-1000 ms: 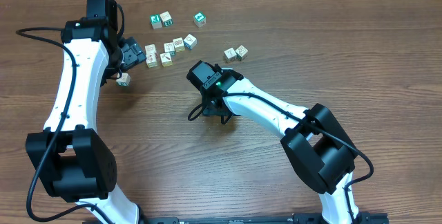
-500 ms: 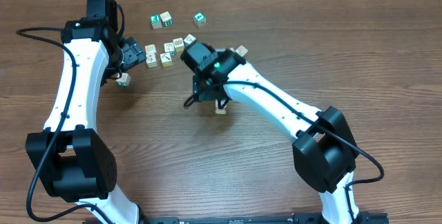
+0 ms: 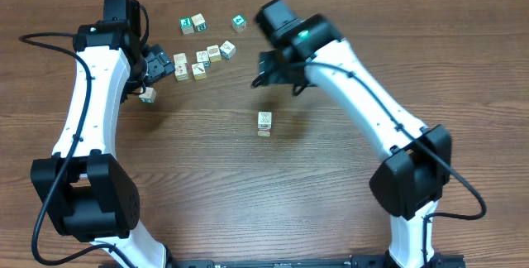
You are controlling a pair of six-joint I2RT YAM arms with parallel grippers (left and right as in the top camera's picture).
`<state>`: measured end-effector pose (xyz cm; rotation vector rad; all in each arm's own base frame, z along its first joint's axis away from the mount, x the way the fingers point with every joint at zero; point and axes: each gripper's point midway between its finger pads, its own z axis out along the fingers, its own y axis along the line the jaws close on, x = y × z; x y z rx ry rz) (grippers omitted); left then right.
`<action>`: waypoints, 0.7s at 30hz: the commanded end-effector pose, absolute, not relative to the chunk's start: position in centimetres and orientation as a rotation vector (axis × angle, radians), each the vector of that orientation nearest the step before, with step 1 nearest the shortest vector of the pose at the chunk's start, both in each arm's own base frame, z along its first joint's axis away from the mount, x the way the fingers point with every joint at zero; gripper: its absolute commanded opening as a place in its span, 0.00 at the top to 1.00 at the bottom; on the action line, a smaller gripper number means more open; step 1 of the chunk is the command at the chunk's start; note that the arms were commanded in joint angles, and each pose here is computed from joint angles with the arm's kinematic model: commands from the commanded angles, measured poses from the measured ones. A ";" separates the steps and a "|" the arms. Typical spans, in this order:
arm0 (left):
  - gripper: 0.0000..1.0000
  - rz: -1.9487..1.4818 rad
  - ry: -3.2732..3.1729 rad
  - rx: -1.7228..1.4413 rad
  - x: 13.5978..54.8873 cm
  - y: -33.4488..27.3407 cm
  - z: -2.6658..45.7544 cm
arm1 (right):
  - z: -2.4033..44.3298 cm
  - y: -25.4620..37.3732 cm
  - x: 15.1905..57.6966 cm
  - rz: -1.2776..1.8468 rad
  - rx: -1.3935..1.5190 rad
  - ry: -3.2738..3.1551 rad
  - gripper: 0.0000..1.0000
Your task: Form a tower
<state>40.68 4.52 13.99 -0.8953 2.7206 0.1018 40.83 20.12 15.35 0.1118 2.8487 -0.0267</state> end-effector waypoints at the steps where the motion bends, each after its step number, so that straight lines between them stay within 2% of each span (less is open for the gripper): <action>1: 0.01 0.091 2.699 -0.872 40.9 4.5 15.0 | 17.2 17.1 42.3 -0.030 0.196 2.804 0.00; 10: 0.00 0.090 2.699 -0.872 40.9 4.5 15.0 | 17.2 11.9 44.0 -0.058 0.364 2.788 0.00; 21: 0.00 0.090 2.699 -0.872 40.9 4.5 15.0 | 17.5 11.7 45.3 -0.030 0.383 2.741 0.00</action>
